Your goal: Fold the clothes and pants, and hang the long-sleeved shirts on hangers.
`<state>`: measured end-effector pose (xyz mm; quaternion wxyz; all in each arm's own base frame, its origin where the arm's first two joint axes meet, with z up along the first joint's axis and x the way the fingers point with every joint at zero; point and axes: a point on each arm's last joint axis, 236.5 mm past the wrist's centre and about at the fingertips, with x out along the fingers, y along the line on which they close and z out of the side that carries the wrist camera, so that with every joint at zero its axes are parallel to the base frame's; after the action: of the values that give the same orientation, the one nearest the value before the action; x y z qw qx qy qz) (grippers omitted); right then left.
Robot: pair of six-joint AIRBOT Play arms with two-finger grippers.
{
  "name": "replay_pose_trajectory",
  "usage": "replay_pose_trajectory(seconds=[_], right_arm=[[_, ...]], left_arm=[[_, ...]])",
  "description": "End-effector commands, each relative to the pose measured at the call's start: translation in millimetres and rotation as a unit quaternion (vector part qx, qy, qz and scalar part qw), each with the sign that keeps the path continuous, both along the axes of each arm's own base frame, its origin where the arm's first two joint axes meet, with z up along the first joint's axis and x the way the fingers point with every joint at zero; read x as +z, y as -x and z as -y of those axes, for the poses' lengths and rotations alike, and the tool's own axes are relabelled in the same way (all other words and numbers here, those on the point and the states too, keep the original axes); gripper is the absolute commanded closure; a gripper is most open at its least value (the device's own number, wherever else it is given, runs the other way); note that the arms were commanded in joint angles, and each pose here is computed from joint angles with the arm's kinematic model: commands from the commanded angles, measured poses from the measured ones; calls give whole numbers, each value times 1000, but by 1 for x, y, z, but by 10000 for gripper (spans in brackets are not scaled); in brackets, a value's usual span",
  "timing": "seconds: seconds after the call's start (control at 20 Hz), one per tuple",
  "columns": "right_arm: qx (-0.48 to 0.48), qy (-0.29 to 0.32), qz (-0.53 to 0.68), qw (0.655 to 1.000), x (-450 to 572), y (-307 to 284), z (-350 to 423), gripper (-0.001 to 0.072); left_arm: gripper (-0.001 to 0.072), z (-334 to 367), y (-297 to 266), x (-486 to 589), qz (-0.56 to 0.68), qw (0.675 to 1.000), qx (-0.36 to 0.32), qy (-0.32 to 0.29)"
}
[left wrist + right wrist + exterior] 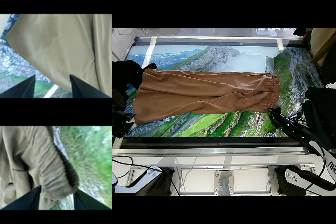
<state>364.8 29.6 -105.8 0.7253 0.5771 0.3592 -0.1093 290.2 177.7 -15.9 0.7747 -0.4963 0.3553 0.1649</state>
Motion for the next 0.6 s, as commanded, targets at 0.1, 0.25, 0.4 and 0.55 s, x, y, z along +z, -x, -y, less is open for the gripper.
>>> replay_pose_trajectory(seconds=[0.1, 0.25, 0.4, 0.55], right_arm=[[20, 9, 14, 1000, 3, -23, -1, 507], [22, 19, 62, 998, 39, -48, 3, 667], [39, 45, 109, 992, 78, -55, 3, 668], [63, 69, 141, 986, 112, -48, -3, 668]], left_arm=[[231, 0, 1, 0, -1, 1000, 0, 0], [231, 1, 1, 0, -1, 1000, -1, 1], [232, 8, 4, -2, -8, 1000, -14, 8], [231, 8, 12, -9, -28, 999, -24, 1]])
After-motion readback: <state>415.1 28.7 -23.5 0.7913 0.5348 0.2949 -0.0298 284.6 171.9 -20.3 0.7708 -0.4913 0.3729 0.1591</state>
